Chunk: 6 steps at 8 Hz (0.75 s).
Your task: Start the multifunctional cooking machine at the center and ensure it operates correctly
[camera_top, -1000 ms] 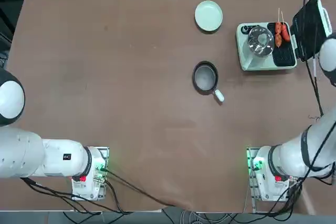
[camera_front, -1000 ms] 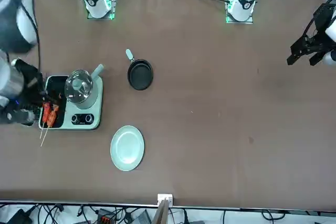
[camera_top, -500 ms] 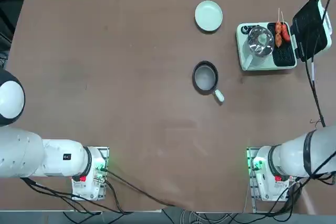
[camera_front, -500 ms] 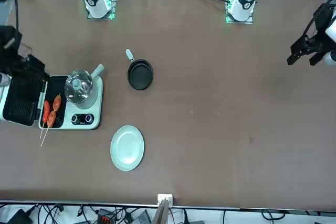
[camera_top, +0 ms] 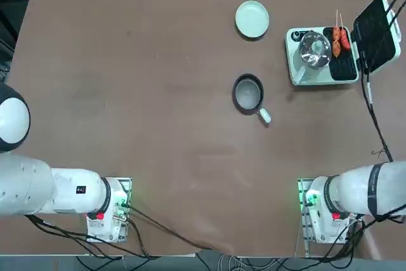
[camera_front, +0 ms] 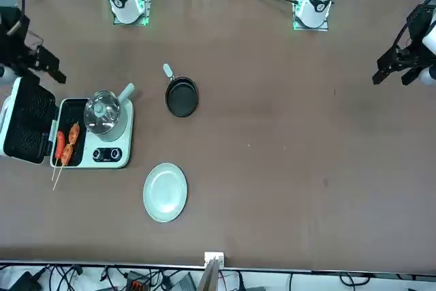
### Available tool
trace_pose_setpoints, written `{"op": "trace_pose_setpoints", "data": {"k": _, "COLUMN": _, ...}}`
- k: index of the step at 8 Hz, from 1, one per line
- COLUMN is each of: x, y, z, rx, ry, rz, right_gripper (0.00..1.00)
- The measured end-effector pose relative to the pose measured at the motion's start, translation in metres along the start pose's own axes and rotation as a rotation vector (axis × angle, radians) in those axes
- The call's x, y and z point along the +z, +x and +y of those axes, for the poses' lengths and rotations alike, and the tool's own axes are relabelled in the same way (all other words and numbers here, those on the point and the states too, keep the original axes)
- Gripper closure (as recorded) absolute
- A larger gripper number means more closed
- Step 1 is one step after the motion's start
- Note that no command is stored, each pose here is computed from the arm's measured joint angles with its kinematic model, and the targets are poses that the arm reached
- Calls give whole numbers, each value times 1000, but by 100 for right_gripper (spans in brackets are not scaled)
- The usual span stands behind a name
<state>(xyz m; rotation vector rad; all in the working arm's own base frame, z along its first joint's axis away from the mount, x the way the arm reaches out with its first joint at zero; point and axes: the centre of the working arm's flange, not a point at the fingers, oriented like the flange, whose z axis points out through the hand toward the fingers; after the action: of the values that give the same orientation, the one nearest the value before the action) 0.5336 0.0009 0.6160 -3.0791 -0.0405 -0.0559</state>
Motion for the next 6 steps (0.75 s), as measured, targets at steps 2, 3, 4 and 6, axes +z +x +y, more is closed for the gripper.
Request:
{"op": "trace_pose_setpoints", "data": {"k": 2, "x": -6, "y": -19, "z": 4, "rx": 7, "ry": 4, "rz": -20, "right_gripper": 0}}
{"op": "trace_pose_setpoints", "data": {"k": 3, "x": -5, "y": -21, "z": 7, "rx": 10, "ry": -2, "rz": -28, "right_gripper": 0}}
{"op": "trace_pose_setpoints", "data": {"k": 4, "x": -6, "y": -21, "z": 8, "rx": 10, "ry": -10, "rz": -26, "right_gripper": 0}}
{"op": "trace_pose_setpoints", "data": {"k": 6, "x": -12, "y": -21, "z": 8, "rx": 8, "ry": -16, "rz": -17, "right_gripper": 0}}
